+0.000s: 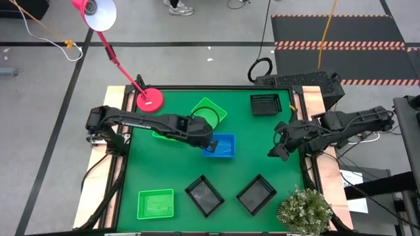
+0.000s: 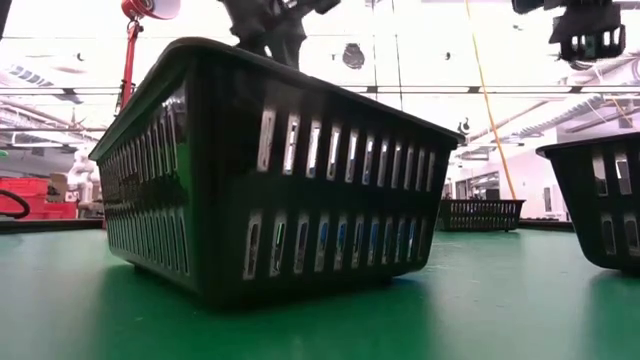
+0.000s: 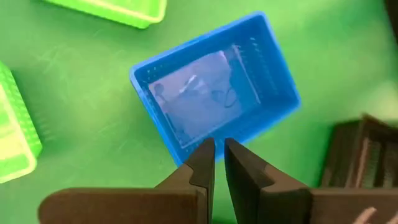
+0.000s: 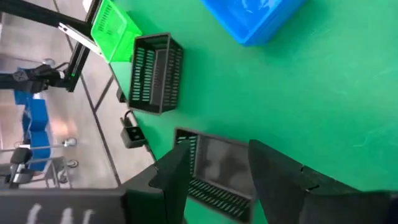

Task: Stack baskets by color
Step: Stack the bottom right black bin on the top black bin

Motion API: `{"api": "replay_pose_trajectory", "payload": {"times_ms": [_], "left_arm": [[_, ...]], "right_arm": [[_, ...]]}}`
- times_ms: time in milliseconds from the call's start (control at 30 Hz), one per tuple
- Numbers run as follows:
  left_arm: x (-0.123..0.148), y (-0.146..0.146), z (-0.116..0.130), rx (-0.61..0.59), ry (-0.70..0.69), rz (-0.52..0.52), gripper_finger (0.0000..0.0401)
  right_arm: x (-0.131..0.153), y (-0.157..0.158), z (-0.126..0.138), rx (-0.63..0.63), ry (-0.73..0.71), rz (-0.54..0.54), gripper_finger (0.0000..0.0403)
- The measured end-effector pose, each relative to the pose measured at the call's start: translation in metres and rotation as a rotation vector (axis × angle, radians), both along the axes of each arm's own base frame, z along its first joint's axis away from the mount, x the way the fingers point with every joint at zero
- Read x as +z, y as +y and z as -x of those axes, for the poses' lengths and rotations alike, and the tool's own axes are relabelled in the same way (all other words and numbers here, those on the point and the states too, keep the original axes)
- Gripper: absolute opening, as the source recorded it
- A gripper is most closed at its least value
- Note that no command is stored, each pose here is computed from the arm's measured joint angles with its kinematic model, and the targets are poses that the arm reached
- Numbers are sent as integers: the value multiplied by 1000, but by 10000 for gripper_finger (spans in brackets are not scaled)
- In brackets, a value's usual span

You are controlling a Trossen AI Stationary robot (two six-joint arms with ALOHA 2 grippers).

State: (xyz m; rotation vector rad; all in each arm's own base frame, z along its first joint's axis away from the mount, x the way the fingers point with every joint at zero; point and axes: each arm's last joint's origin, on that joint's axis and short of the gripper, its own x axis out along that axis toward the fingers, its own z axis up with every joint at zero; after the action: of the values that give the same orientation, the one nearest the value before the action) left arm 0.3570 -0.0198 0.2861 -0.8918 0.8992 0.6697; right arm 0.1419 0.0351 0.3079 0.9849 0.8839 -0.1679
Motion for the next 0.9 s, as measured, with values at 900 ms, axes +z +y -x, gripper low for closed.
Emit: {"api": "replay_pose_trajectory", "payload": {"times_ms": [900], "left_arm": [[10, -119, 45, -220, 17, -65, 35]], "right_arm": [[-11, 87, -55, 118, 512, 47, 178]]}}
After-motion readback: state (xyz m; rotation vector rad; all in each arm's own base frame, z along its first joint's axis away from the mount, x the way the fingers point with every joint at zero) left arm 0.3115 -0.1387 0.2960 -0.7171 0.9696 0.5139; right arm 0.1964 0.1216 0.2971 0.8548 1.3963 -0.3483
